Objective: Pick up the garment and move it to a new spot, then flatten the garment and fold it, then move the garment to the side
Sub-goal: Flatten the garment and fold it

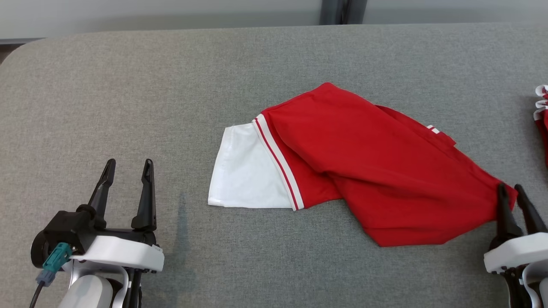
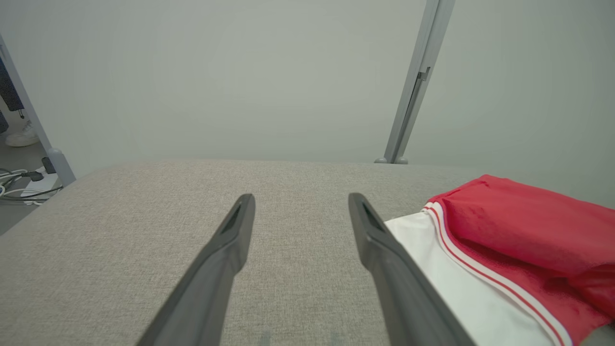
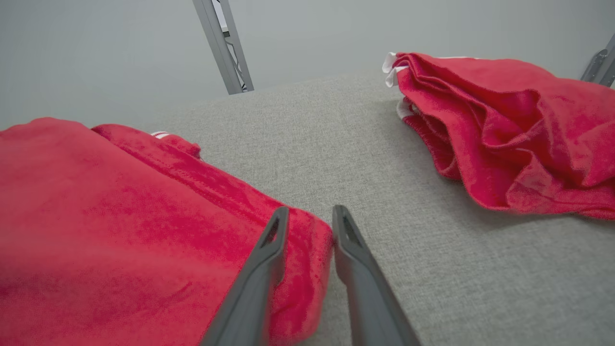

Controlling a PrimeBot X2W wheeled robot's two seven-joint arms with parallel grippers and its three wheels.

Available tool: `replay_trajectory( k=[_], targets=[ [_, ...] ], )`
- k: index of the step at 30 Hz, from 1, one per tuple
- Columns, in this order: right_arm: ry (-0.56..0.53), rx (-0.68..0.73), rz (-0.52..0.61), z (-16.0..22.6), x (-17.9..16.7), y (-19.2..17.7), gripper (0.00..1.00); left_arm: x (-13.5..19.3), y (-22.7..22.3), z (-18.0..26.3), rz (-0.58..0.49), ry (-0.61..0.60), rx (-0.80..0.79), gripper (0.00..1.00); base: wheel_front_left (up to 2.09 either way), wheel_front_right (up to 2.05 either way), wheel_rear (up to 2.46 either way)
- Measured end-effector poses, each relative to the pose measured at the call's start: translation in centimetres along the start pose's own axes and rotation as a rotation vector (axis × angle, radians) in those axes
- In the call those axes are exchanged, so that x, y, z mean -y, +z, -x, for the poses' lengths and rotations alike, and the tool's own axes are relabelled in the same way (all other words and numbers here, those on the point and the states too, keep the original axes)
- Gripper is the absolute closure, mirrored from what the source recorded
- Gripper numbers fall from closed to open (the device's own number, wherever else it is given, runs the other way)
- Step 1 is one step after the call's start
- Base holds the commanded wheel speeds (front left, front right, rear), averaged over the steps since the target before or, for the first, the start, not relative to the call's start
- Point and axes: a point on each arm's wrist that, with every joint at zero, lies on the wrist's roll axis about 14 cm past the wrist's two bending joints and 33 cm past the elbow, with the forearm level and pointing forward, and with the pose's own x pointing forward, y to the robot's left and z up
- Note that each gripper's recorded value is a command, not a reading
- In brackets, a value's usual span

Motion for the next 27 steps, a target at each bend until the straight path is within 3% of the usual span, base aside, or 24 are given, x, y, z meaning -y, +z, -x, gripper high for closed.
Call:
replay_trajectory(
  k=[11,19,27],
  targets=[
    [0.127,0.233,0.083,0.9,-4.4,6.7,0.00,0.7,0.8,0.6,0.002,-0.015,0.020,0.00,0.00,0.00,0.00],
    [0.180,0.257,0.101,4.9,-7.2,7.5,0.00,1.3,1.1,2.3,0.011,-0.028,0.018,0.00,0.00,0.00,0.00],
    [0.175,0.257,0.097,6.9,-7.3,7.9,0.00,1.6,1.2,3.2,0.010,-0.037,0.013,0.00,0.00,0.00,0.00]
  ],
)
